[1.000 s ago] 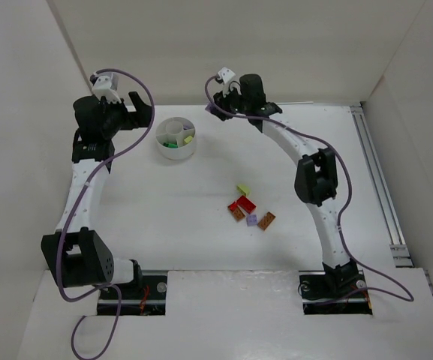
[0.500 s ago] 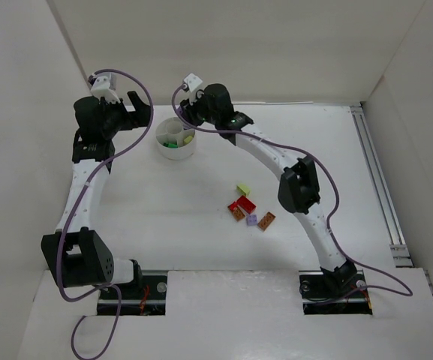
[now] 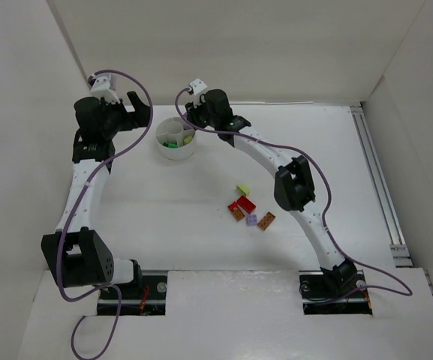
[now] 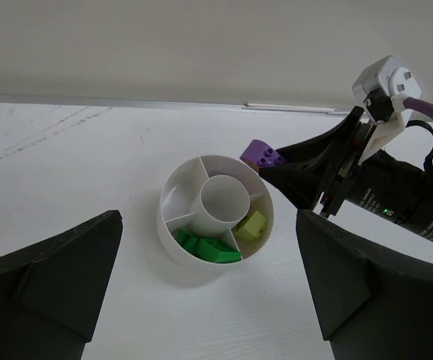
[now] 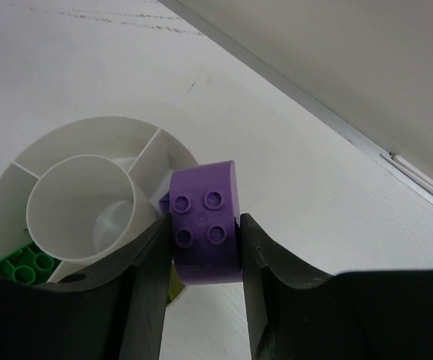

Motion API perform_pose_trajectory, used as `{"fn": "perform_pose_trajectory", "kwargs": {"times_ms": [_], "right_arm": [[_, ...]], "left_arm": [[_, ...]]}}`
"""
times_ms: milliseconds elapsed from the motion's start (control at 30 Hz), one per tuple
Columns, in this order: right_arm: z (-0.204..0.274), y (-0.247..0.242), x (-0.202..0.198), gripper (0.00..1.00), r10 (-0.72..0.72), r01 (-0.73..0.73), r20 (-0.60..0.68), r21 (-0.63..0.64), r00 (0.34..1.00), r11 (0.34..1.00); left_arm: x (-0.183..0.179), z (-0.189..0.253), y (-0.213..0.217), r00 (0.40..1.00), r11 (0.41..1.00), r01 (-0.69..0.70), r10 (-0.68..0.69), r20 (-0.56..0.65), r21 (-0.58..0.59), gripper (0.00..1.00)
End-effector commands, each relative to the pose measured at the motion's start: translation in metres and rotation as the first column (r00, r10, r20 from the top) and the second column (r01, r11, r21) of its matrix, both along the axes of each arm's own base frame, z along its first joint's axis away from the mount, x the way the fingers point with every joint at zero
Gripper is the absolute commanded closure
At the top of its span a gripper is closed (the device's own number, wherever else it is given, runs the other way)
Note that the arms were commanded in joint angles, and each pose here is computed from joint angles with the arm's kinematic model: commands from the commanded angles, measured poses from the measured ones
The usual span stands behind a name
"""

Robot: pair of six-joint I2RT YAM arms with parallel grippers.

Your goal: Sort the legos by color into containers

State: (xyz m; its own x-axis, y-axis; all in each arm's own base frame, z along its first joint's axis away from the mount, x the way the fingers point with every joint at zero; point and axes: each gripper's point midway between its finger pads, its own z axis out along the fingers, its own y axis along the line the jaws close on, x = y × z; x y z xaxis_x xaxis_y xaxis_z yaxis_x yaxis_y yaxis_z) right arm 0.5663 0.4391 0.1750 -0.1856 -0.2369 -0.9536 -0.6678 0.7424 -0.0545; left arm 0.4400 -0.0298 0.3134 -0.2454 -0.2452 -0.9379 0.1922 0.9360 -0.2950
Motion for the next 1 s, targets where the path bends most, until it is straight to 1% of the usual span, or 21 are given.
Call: {"fn": "perform_pose_trajectory", "kwargs": {"times_ms": [0, 167, 200, 300, 400, 533, 767, 833, 967], "right_arm": [[0.028, 0.014, -0.001, 0.65, 0.019, -0.022, 0.048, 0.068, 0.999, 0.997], [0.031, 0.018, -0.002, 0.63, 0.036, -0.040, 0.054, 0.077, 0.998, 0.996], [0.025, 0.018, -0.001, 0.63, 0.037, -0.040, 0.047, 0.072, 0.998, 0.997], [0.023, 0.021, -0.002, 0.61, 0.044, -0.047, 0.038, 0.081, 0.998, 0.996], [0.025, 0.025, -0.004, 0.61, 0.066, -0.070, 0.035, 0.100, 0.997, 0.993], [0.011, 0.033, -0.009, 0.61, 0.085, -0.085, 0.009, 0.100, 0.996, 0.991], [0.015, 0.034, -0.010, 0.61, 0.095, -0.096, 0.015, 0.107, 0.995, 0.990], [0.015, 0.034, -0.010, 0.59, 0.095, -0.096, 0.015, 0.107, 0.995, 0.990], [0.015, 0.036, -0.012, 0.53, 0.102, -0.102, 0.008, 0.116, 0.995, 0.988]], "left_arm": [[-0.004, 0.011, 0.004, 0.999, 1.000, -0.013, 0.013, 0.041, 0.005, 0.00], [-0.004, 0.007, 0.004, 0.999, 1.000, -0.013, 0.013, 0.032, 0.004, 0.00], [-0.004, 0.007, 0.004, 0.999, 1.000, -0.013, 0.013, 0.032, 0.004, 0.00], [-0.003, 0.009, 0.004, 0.999, 1.000, -0.013, 0.013, 0.041, 0.005, 0.00], [-0.004, 0.004, 0.004, 0.999, 1.000, -0.013, 0.013, 0.032, 0.004, 0.00], [-0.004, 0.000, 0.006, 1.000, 1.000, -0.022, 0.022, 0.023, 0.005, 0.00], [-0.001, -0.002, 0.006, 1.000, 1.000, -0.022, 0.022, 0.021, 0.004, 0.00], [-0.001, -0.002, 0.006, 1.000, 1.000, -0.022, 0.022, 0.021, 0.004, 0.00], [0.001, -0.006, 0.006, 1.000, 1.000, -0.022, 0.022, 0.012, 0.004, 0.00]]}}
